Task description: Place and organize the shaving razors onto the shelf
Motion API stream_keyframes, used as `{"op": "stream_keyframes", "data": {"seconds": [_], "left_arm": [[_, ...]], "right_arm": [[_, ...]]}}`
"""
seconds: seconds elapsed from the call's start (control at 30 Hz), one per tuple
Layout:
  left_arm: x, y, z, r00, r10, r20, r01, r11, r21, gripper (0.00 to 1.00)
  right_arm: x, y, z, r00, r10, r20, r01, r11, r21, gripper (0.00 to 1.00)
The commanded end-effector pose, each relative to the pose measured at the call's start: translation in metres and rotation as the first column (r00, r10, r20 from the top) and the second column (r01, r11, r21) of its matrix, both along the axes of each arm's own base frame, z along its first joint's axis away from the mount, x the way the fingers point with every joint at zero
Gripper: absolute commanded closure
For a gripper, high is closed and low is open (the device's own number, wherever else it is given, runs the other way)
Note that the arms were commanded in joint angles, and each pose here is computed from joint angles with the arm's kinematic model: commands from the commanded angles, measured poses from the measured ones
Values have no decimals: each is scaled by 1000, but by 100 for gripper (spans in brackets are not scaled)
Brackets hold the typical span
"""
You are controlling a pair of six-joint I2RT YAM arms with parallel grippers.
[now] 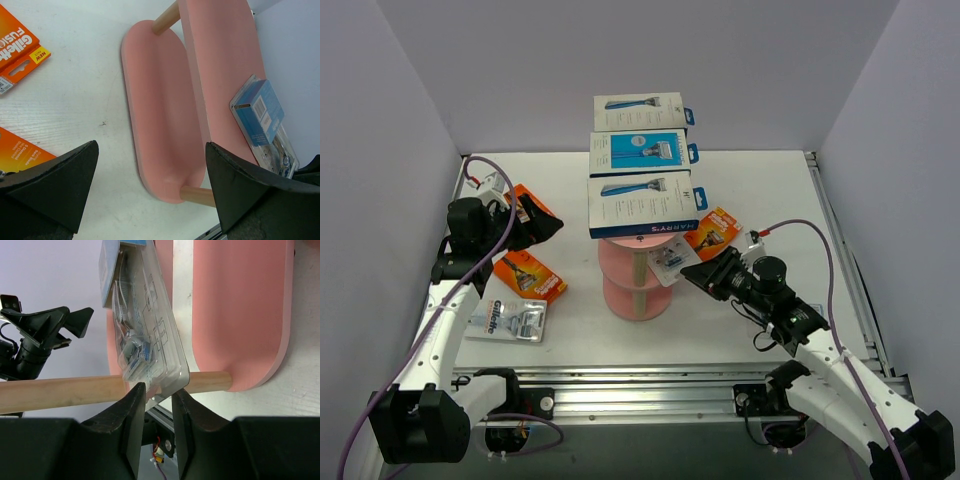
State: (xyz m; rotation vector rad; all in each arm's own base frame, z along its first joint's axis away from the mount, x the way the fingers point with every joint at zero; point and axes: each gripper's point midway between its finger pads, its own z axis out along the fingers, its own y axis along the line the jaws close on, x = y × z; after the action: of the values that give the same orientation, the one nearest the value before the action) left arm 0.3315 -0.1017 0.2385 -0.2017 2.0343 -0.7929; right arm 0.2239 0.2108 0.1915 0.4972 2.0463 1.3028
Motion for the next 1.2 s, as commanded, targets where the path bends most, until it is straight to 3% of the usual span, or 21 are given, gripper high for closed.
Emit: {"op": "stream_keyframes", "data": {"seconds": [0.0, 0.67, 0.9, 1.17], "left_arm": [[5, 0, 13, 998, -11, 57, 11, 1000, 8, 3], [5, 0, 14, 998, -13, 60, 12, 1000, 8, 3], [5, 0, 12, 998, -14, 53, 13, 1000, 6, 3], [5, 0, 13, 998, -14, 57, 14, 1000, 7, 3]], "right_arm": [[7, 1, 12, 998, -21, 51, 20, 1000, 20, 78], [29, 9, 37, 994, -22, 104, 22, 1000, 3, 99], [50, 7, 55, 990, -4, 144, 4, 1000, -2, 100], [69, -4, 72, 974, 132, 186, -137, 991, 13, 100]]}}
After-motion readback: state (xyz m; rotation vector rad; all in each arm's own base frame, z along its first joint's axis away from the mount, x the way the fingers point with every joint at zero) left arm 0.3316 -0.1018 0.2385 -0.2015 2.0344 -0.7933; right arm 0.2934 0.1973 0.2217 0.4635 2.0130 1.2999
